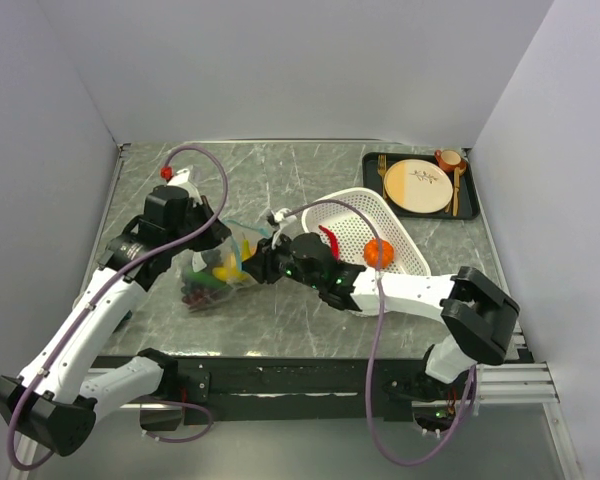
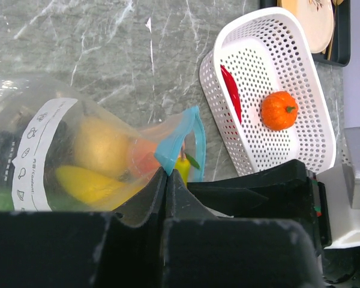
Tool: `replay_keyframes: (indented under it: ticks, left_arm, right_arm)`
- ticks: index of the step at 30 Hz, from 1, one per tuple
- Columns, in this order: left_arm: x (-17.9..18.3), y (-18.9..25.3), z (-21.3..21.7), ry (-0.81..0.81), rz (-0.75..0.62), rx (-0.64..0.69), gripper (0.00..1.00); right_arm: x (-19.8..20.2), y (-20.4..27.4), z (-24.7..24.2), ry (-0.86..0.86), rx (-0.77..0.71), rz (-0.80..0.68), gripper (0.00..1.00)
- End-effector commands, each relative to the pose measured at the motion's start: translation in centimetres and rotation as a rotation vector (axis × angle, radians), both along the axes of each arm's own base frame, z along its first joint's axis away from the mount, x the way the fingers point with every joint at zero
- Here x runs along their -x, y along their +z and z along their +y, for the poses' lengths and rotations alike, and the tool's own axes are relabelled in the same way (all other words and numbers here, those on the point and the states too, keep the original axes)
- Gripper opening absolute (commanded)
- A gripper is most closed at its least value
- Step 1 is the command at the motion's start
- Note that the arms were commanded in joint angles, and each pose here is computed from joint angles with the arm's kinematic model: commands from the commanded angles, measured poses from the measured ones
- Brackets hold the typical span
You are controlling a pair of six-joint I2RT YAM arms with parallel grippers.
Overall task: Place the food in the zip-top bag and seal the zipper
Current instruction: Place the fake fruit in the zipper food storage bag.
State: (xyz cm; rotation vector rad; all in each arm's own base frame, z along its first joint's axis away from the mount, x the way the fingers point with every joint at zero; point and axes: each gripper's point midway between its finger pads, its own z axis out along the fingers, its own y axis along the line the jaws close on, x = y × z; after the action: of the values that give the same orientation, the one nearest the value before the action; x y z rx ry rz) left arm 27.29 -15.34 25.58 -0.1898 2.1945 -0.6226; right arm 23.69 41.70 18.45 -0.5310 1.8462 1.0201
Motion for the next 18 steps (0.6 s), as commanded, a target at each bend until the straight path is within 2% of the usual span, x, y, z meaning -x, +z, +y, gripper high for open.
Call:
replay_keyframes:
  ticks: [1, 2, 4, 11, 13, 16, 18]
  left_arm:
    - [-0.5, 4.8, -0.2, 0.005, -0.152, 0.066, 0.04]
    - [-0.4, 4.9, -0.1, 0.003, -0.156, 0.067, 0.05]
    - [-0.2, 5.2, -0.2, -0.006, -0.167, 0.072, 0.05]
    - [0.4, 5.4, -0.1, -0.014, -0.171, 0.078, 0.03]
    - [0.5, 5.3, 0.0, -0.013, -0.169, 0.076, 0.02]
    - [0.7, 5.0, 0.0, -0.016, -0.158, 0.073, 0.02]
    - [0.7, 4.8, 0.0, -0.016, -0.153, 0.069, 0.02]
  right_arm:
    - [0.9, 0.3, 1.8, 0.115, 0.058, -0.02, 0.25]
    - [0.5, 1.4, 2.4, 0.133, 0.067, -0.051, 0.26]
    - [0.4, 0.1, 2.7, 0.173, 0.134, -0.027, 0.27]
    - [-3.1, 0.5, 1.9, 0.124, 0.115, 0.062, 0.33]
    - [-3.7, 1.2, 1.3, 0.105, 0.091, 0.073, 0.55]
    - [-5.2, 2.2, 0.1, 0.028, 0.082, 0.08, 0.73]
    - [-6.1, 2.5, -0.6, -0.009, 0.093, 0.079, 0.79]
